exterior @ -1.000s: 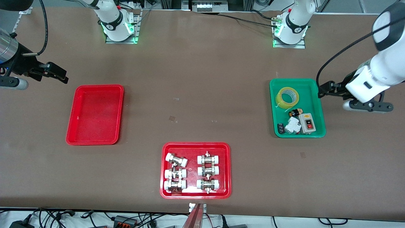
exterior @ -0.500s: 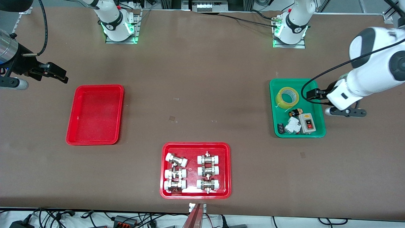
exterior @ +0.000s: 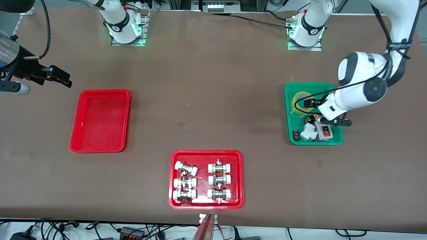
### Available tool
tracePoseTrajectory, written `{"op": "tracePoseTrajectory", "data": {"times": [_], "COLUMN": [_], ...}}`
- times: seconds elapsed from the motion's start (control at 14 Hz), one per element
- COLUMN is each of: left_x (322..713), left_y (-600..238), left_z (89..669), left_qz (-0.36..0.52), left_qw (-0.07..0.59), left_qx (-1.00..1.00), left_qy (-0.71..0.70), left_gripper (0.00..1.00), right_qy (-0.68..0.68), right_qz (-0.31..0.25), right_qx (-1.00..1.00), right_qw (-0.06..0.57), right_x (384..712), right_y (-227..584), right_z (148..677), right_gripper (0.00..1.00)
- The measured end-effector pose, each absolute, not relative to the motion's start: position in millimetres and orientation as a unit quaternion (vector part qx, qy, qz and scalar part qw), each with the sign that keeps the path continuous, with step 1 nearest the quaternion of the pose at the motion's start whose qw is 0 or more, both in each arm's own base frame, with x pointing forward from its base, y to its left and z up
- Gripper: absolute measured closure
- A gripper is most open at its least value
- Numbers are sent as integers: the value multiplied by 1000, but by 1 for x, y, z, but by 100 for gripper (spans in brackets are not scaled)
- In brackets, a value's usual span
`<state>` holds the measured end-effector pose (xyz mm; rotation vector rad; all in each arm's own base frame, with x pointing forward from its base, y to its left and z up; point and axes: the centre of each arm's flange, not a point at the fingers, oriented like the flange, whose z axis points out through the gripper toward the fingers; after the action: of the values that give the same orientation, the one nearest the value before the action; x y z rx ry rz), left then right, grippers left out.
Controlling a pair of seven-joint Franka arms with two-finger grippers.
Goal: Left arm passes tape to right arm into tray
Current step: 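Lower the left gripper and grasp the yellow tape roll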
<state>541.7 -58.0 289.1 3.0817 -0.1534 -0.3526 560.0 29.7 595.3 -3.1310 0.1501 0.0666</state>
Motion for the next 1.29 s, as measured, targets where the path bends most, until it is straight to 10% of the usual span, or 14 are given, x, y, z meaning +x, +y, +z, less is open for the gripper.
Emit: {"op": "tracePoseTrajectory", "data": {"times": [1.0,1.29], "left_x": [494,494], "left_y": [-34,-31], "left_z": [197,193], "left_qz": [-168,-170], "left_qw": [12,14], "left_qx": [984,984], "left_qy": [-49,-46], "left_gripper": [1,37], "right_qy": [49,49], "right_qz": [21,21], "right_qx": [-999,-999], "right_qw": [3,3], "right_x": [560,560], "right_y": [29,29], "right_z": [595,595], "right_gripper": [0,0]}}
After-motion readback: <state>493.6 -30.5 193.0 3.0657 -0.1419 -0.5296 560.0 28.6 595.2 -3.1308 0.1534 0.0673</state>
